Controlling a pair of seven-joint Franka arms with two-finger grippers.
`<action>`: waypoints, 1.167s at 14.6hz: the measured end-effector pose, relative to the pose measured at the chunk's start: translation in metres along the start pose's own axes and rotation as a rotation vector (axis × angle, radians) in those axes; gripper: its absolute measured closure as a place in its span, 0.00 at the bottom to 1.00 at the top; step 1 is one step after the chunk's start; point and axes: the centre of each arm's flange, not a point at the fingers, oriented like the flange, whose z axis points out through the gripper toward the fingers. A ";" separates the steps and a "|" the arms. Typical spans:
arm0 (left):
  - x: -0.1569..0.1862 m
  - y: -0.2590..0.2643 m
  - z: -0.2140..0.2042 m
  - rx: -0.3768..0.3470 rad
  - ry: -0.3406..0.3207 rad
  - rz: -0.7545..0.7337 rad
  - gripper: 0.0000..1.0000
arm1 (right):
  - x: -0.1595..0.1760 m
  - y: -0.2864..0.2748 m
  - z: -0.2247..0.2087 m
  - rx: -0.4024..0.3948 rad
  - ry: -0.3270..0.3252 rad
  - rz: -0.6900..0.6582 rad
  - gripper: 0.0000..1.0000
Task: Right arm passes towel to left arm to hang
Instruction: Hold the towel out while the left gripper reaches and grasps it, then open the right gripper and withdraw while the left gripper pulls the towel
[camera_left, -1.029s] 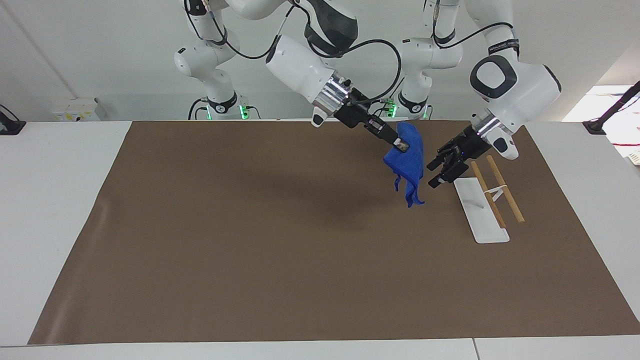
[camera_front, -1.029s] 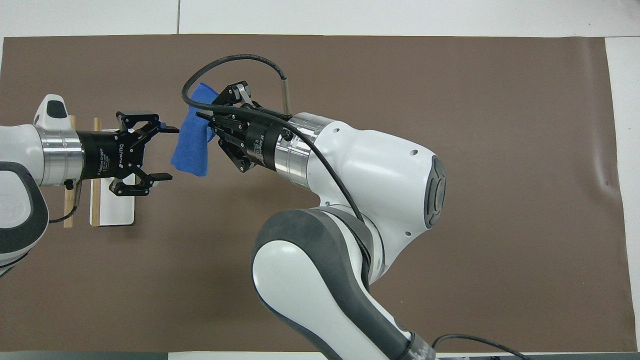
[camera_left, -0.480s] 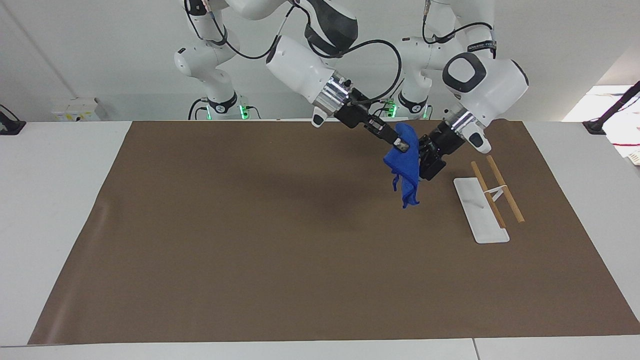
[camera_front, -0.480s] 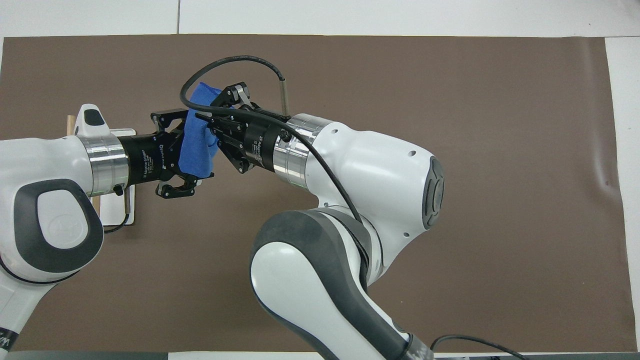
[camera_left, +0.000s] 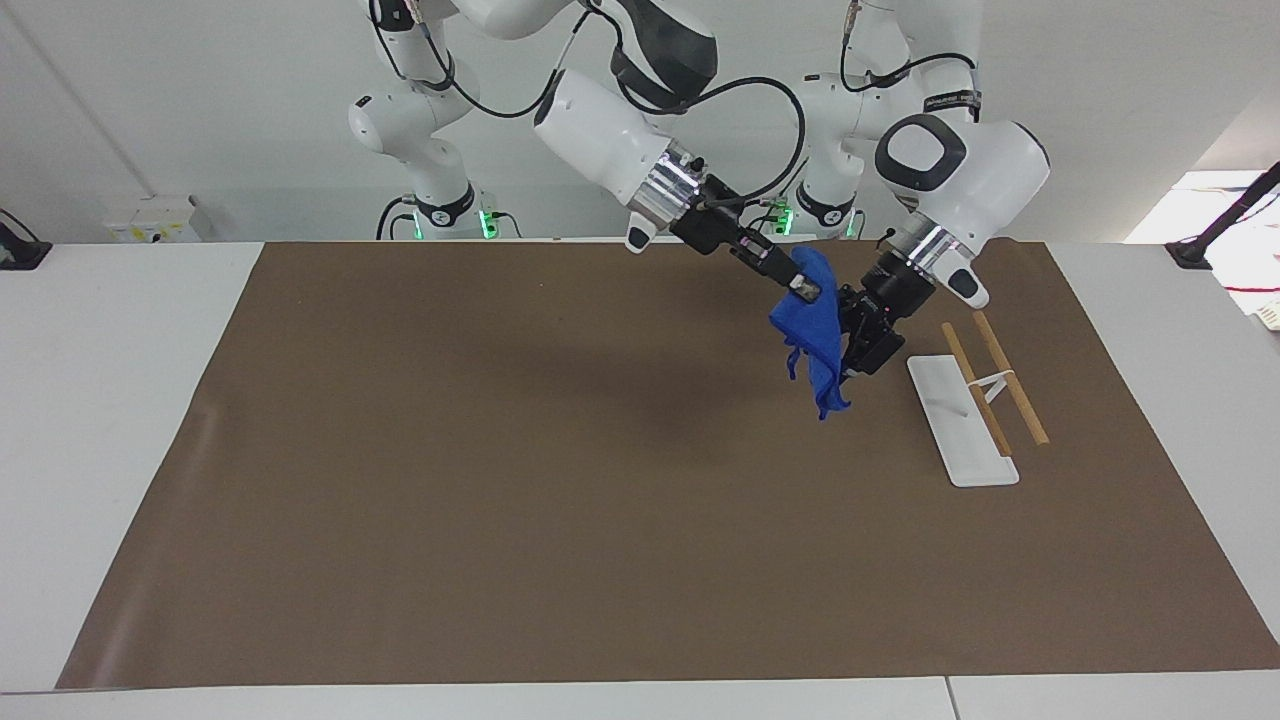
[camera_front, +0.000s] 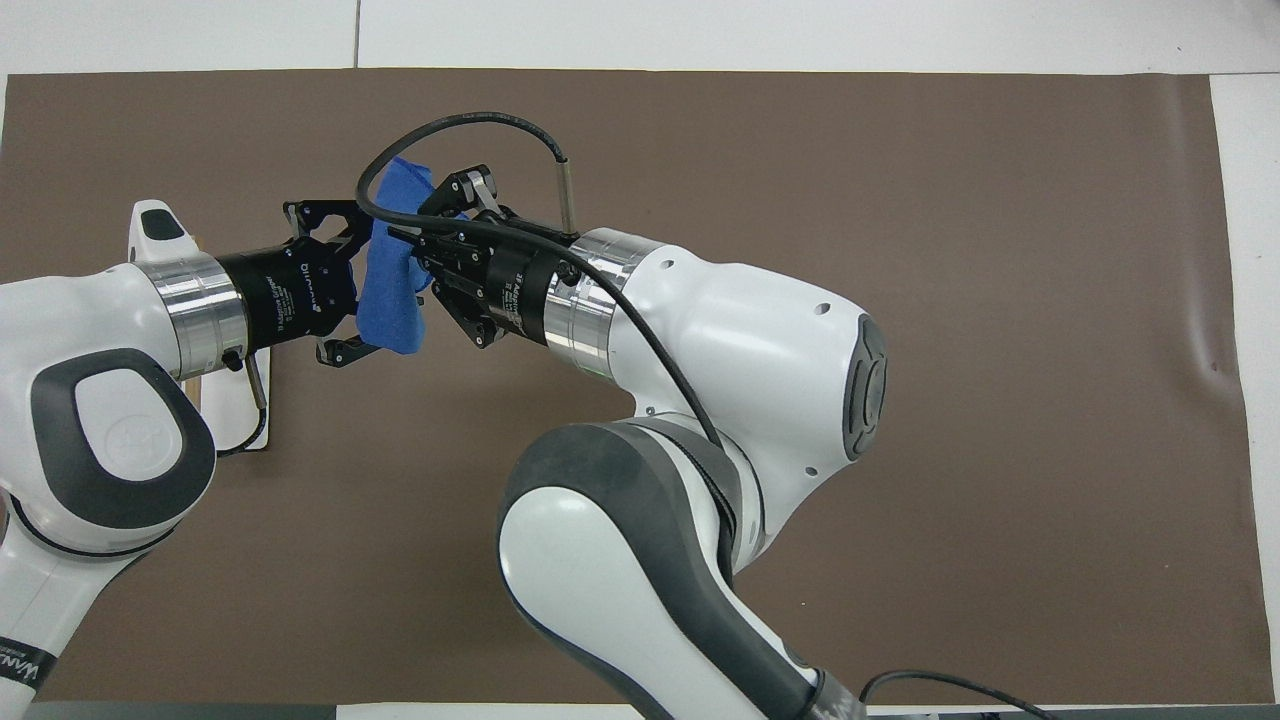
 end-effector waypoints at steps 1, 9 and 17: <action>0.004 0.002 -0.002 -0.007 0.002 -0.011 0.53 | 0.000 0.000 0.000 0.000 0.000 0.000 0.96; 0.013 0.014 -0.014 -0.043 0.004 -0.032 0.98 | -0.001 0.000 0.000 0.000 -0.001 0.000 0.96; 0.032 0.030 -0.053 0.028 0.167 0.158 0.98 | 0.026 0.007 0.003 0.014 0.063 -0.252 0.70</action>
